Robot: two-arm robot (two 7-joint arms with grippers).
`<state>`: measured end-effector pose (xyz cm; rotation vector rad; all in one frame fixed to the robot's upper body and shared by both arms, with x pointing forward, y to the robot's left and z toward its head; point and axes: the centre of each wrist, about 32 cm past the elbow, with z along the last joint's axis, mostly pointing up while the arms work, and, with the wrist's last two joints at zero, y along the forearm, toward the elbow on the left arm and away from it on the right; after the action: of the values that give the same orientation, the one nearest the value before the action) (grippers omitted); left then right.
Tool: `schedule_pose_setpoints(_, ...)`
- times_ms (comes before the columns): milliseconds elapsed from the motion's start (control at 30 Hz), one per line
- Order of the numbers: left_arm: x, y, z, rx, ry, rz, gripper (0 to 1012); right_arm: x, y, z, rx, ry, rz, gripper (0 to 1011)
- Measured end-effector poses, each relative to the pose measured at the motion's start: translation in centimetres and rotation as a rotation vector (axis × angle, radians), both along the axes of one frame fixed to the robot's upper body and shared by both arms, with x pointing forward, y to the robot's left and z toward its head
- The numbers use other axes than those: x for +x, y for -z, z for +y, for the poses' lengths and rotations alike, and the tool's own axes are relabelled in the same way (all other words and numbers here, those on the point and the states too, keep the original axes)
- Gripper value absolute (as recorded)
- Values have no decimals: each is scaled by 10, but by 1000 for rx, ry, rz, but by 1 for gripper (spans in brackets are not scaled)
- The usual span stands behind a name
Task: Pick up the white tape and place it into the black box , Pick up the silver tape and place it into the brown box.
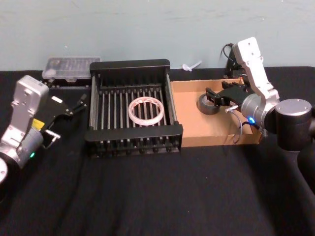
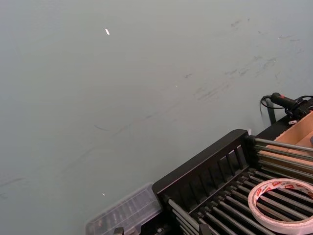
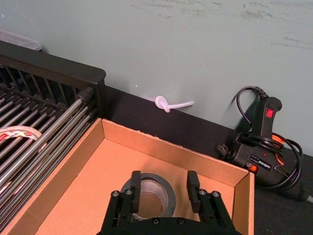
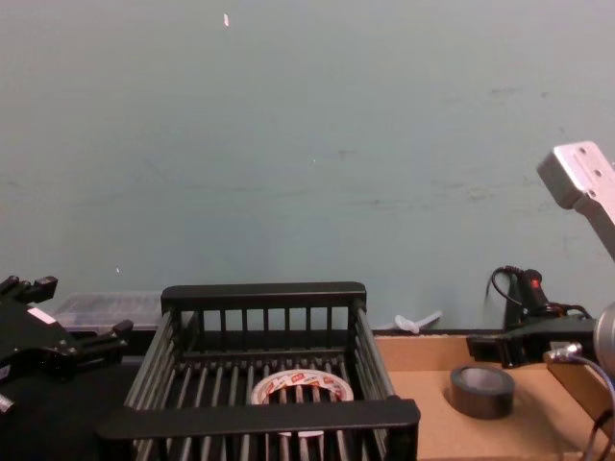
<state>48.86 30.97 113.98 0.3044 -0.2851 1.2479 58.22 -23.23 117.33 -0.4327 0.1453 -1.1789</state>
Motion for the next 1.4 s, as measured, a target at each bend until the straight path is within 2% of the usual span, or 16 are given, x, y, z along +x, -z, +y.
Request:
schedule_pose_setpoints(333, 0, 0, 0, 0, 0, 0, 1001, 0, 0, 0, 1, 0, 0, 881)
schedule_pose_setpoints(533, 0, 0, 0, 0, 0, 0, 1001, 0, 0, 0, 1, 0, 0, 1002)
schedule_pose_setpoints(933, 0, 0, 0, 0, 0, 0, 1001, -1, -1, -1, 9, -1, -7, 1002)
schedule_pose_setpoints(1167, 0, 0, 0, 0, 0, 0, 1001, -11, -7, -5, 41, -2, -80, 1002)
schedule_pose_setpoints(1267, 0, 0, 0, 0, 0, 0, 1002, -20, -9, -7, 53, -4, -122, 1002)
schedule_pose_setpoints(1333, 0, 0, 0, 0, 0, 0, 1001, -33, -9, -12, 60, -8, -171, 1002)
schedule_pose_setpoints(1367, 0, 0, 0, 0, 0, 0, 1001, -33, -9, -12, 60, -8, -171, 1002)
schedule_pose_setpoints(1400, 0, 0, 0, 0, 0, 0, 1001, -40, -8, -14, 61, -8, -196, 1002)
